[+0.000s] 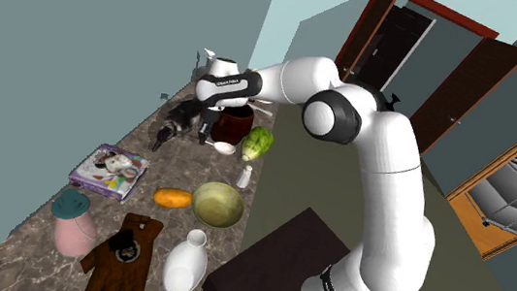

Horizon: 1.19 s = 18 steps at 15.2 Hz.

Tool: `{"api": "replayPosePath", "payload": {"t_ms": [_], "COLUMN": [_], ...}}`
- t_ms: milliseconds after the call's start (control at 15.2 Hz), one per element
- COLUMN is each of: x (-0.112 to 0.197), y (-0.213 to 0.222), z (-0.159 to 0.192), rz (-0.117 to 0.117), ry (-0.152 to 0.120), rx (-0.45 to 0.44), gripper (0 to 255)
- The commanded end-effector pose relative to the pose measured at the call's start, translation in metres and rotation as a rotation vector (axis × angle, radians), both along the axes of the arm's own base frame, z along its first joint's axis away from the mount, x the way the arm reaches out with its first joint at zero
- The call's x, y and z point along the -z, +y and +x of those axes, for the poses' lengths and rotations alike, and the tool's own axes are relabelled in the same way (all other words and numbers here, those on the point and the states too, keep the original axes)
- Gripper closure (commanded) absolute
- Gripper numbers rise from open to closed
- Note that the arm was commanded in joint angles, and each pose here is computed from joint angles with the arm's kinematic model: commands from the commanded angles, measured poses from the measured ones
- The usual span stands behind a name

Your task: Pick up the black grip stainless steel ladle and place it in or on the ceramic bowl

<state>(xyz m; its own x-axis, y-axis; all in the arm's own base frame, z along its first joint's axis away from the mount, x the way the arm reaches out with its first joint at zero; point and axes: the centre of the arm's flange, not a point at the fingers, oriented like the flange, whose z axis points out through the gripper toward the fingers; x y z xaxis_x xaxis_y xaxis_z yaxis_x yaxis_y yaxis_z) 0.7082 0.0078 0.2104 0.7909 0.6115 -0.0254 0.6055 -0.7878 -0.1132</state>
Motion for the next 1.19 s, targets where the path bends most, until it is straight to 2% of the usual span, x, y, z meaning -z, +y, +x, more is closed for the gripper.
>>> {"api": "replayPosePath", "payload": {"t_ms": [0, 528, 1122], "x": [-0.011, -0.050, -0.056], "y": [0.000, 0.000, 0.031], "z": [0.000, 0.000, -0.115], "rz": [0.000, 0.000, 0.000], "ry": [0.000, 0.000, 0.000], "rx": [0.000, 0.000, 0.000], "gripper": [255, 255, 255]}}
